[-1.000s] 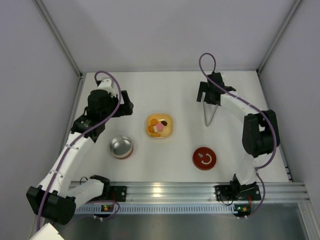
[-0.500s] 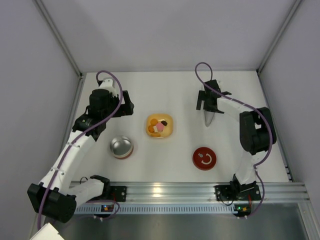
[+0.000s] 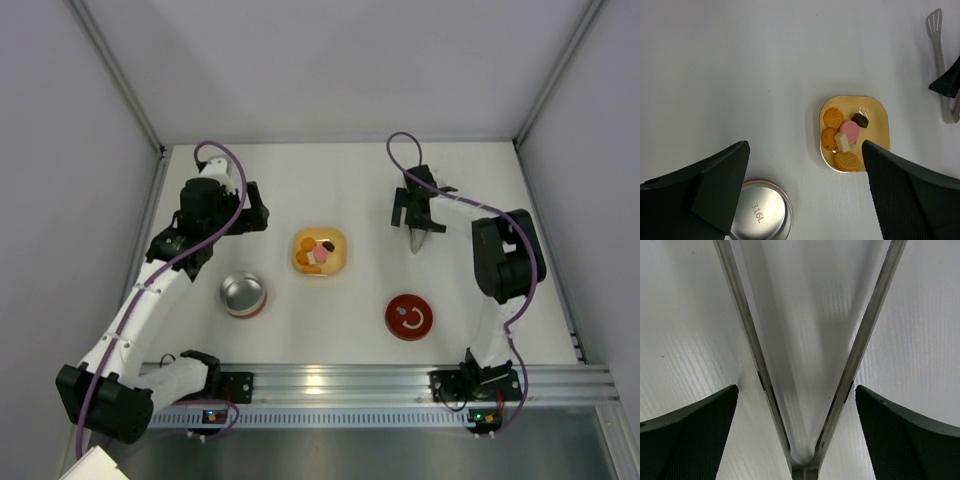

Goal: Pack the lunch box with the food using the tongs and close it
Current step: Pick up the clamp at the center of the board.

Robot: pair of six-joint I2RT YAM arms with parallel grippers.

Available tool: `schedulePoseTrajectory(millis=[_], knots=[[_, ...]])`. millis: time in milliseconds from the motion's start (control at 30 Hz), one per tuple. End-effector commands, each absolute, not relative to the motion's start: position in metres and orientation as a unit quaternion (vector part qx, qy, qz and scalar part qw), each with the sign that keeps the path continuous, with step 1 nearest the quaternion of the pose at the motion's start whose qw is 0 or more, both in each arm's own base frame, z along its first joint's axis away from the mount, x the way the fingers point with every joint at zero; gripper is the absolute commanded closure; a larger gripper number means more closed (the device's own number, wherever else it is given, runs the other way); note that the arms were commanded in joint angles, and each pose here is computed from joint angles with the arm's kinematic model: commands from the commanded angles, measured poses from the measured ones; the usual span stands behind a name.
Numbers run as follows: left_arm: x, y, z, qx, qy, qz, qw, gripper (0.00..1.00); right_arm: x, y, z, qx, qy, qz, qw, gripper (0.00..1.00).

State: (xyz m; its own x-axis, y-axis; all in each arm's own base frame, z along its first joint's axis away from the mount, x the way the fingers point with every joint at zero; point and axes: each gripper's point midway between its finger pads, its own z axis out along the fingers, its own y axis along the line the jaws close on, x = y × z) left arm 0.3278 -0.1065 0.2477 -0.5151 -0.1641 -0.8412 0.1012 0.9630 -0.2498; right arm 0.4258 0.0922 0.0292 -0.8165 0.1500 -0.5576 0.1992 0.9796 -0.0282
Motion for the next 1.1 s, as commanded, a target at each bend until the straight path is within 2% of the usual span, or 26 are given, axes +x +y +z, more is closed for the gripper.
schedulePoseTrajectory(millis=[0, 767, 1000, 1033, 1067], knots=[[0.333, -0.107, 0.260, -0.018, 0.850, -0.140, 0.508, 0.01, 0.436, 0.096, 0.030, 0.103, 0.944, -0.044, 0.310, 0.03], [0.334, -0.108, 0.257, -0.019, 0.852, -0.141, 0.504, 0.01, 0.454, 0.079, 0.020, 0.108, 0.948, -0.017, 0.299, 0.13], [0.334, -0.108, 0.256, -0.020, 0.853, -0.141, 0.503, 0.01, 0.450, 0.077, 0.016, 0.104, 0.952, -0.023, 0.287, 0.23], [0.334, -0.108, 0.255, -0.020, 0.853, -0.141, 0.501, 0.01, 0.448, 0.077, 0.017, 0.104, 0.952, -0.022, 0.287, 0.31], [0.334, -0.108, 0.255, -0.019, 0.854, -0.141, 0.501, 0.01, 0.447, 0.078, 0.016, 0.103, 0.952, -0.020, 0.286, 0.34]])
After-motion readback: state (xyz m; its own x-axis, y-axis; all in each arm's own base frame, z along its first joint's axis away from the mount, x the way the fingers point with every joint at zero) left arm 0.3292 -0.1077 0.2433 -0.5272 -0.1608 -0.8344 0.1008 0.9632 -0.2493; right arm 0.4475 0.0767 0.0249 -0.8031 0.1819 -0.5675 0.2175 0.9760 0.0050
